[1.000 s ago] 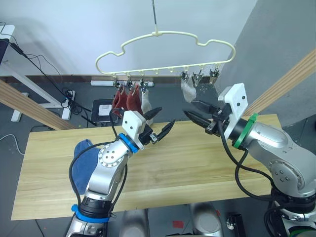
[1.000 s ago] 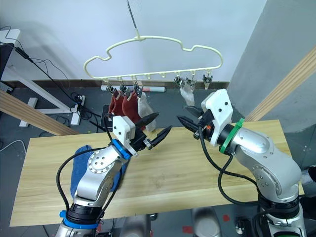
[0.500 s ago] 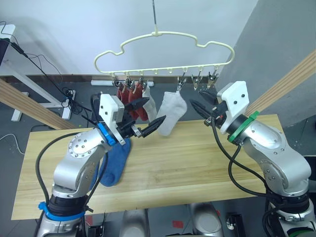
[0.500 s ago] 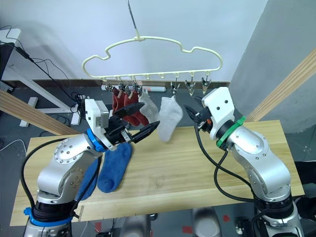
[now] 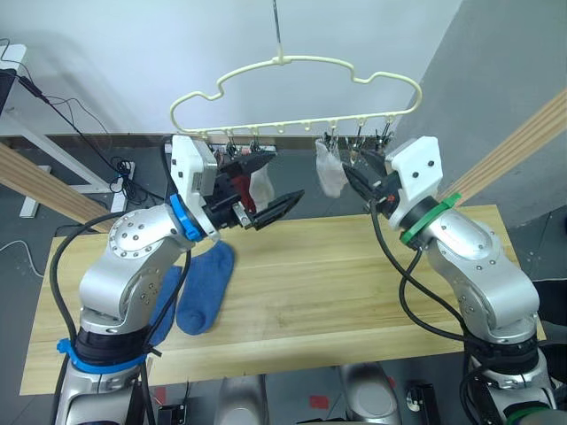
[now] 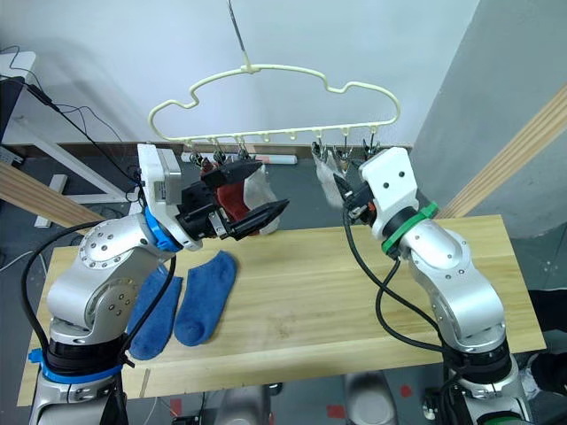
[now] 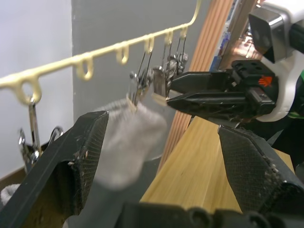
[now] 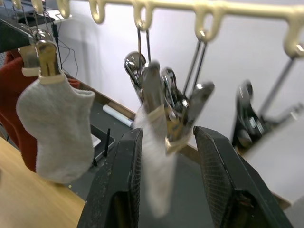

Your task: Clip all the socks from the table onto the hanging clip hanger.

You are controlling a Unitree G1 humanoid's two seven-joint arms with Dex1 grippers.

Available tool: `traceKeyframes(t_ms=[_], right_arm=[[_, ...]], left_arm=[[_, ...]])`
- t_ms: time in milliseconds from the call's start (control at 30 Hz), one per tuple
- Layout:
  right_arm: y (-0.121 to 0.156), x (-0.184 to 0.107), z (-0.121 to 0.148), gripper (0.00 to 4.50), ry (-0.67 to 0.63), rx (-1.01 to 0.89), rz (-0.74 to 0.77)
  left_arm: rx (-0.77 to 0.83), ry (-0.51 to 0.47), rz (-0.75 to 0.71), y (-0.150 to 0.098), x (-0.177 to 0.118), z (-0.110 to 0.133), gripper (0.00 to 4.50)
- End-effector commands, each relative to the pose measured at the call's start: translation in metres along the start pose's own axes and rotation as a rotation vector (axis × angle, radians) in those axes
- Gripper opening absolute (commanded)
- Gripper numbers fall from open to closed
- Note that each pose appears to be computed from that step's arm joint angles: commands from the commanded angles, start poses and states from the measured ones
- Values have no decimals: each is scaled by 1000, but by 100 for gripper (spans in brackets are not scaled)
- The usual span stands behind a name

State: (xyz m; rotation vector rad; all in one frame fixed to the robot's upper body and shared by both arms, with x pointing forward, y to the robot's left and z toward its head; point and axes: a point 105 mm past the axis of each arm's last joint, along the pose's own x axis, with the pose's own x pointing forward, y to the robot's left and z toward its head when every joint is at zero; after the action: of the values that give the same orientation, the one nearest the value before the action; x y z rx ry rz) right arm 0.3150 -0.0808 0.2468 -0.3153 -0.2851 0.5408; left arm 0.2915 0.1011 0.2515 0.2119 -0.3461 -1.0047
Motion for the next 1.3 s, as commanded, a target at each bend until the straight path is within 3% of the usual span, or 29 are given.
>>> traceKeyframes(t_ms=[33,733,1300], right_arm=[[-1,1,12,178,-53,-34,-22],[0,16,19,178,-106,-74,-31],[-19,15,11,178,-51,-169,-103]], left_arm=[[22,-28,-30,-4,1,11,408],[19,-18,-30,-5,4,8,408],[19,-23,-39,-7,8,7,408]])
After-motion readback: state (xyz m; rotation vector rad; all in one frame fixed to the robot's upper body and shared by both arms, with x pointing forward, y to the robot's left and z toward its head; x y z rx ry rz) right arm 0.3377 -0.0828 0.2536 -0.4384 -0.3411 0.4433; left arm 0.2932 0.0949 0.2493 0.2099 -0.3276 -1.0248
